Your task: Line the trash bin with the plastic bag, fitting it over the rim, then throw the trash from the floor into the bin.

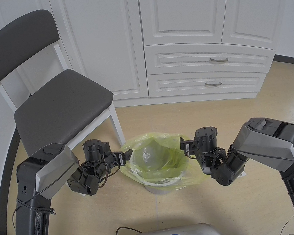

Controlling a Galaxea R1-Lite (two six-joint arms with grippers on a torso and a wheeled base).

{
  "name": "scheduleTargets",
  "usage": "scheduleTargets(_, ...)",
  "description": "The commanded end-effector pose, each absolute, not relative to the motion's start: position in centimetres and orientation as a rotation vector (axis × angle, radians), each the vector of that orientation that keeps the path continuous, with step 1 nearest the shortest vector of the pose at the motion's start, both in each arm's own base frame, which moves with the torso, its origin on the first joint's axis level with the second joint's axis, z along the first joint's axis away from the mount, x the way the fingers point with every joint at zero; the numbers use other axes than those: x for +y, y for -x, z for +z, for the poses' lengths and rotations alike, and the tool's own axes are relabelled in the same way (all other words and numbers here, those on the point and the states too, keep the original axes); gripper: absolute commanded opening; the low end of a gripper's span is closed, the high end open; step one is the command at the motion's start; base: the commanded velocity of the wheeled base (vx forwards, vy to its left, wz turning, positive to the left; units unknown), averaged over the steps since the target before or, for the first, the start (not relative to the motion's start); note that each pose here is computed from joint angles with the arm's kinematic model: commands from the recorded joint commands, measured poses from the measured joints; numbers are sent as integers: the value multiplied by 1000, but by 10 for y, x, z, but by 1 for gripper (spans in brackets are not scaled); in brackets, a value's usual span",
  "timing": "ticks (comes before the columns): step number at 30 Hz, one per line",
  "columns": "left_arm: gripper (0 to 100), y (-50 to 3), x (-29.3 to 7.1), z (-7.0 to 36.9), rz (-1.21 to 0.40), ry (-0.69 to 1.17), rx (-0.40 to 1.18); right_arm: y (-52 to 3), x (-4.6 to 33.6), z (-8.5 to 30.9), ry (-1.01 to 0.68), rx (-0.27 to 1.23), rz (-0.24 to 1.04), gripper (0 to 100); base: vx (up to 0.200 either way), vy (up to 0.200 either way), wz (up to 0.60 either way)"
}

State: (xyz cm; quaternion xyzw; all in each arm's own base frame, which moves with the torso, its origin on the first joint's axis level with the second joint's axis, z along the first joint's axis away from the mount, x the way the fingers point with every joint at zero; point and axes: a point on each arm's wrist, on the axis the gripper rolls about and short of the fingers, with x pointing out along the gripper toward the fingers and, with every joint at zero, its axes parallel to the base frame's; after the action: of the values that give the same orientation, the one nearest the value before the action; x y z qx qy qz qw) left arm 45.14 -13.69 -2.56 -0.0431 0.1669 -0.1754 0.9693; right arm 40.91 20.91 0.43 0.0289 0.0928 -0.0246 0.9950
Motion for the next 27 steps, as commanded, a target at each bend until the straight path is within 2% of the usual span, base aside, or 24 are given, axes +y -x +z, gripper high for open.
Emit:
scheduleTargets(1,100,-460,-143,-27,-327,114,307,-423,204,-14,-62,188,-73,100,0,0,0)
scheduleTargets(13,100,-477,-165,-35,-260,164,235,-470,197,-40,-172,78,-134,100,0,0,0)
scheduleTargets(20,100,-494,-173,-39,-195,203,173,-497,191,-47,-234,-41,-155,100,0,0,0)
scheduleTargets(27,100,-499,-171,-42,-180,208,156,-504,193,-63,-245,-57,-153,100,0,0,0)
